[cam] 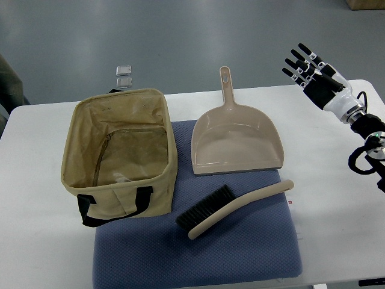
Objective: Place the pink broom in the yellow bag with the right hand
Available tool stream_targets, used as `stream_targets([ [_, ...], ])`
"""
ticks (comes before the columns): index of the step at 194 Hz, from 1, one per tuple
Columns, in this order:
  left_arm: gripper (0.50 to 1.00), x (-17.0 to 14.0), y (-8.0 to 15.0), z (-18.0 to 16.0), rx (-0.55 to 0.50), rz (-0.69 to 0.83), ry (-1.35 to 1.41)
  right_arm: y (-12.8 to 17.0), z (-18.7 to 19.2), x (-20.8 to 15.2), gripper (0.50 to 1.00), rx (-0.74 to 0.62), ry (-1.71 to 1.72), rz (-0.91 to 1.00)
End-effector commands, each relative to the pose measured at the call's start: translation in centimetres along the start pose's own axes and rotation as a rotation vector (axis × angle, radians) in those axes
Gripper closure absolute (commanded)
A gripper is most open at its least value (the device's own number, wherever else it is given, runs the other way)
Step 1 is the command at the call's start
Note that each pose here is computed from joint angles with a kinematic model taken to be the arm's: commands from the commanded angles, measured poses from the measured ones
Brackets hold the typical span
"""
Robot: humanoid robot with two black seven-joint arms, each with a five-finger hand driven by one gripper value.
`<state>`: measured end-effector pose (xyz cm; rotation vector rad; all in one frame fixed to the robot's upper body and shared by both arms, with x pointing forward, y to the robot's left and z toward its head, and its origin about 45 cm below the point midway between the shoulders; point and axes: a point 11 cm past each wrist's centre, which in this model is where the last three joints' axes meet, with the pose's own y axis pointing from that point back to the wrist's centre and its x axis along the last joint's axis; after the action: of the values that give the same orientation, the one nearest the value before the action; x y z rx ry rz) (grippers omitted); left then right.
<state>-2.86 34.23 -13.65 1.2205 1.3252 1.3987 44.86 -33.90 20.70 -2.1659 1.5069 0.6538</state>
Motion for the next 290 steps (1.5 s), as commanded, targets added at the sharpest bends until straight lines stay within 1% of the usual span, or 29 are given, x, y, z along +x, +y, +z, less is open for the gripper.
stream_targets([
  [1, 0.500, 0.0, 0.0, 0.0, 0.000, 0.001, 0.001, 0.0, 0.0, 0.0, 0.572, 0.001, -0.001, -0.001],
  [82, 0.500, 0.0, 0.0, 0.0, 0.000, 0.000, -0.001, 0.2, 0.9, 0.0, 0.572, -0.020, -0.005, 0.001],
  [142, 0.500, 0.0, 0.0, 0.0, 0.000, 0.000, -0.001, 0.3, 0.3, 0.1, 0.572, -0.019, 0.009, -0.005],
  [190, 0.500, 0.0, 0.0, 0.0, 0.000, 0.000, 0.001, 0.4, 0.3, -0.1, 0.572, -0.080, 0.122, -0.033],
  [207, 0.500, 0.0, 0.0, 0.0, 0.000, 0.000, -0.001, 0.5, 0.2, -0.3, 0.572, -0.127, 0.193, -0.058],
  [232, 0.500, 0.0, 0.0, 0.0, 0.000, 0.000, 0.001, 0.3, -0.6, -2.1, 0.574, -0.167, 0.321, -0.153],
  [258, 0.500, 0.0, 0.0, 0.0, 0.000, 0.000, 0.001, 0.1, -0.1, -5.2, 0.576, -0.234, 0.458, -0.298],
  [290, 0.500, 0.0, 0.0, 0.0, 0.000, 0.000, -0.001, 1.0, 0.6, -8.4, 0.576, -0.288, 0.634, -0.474],
])
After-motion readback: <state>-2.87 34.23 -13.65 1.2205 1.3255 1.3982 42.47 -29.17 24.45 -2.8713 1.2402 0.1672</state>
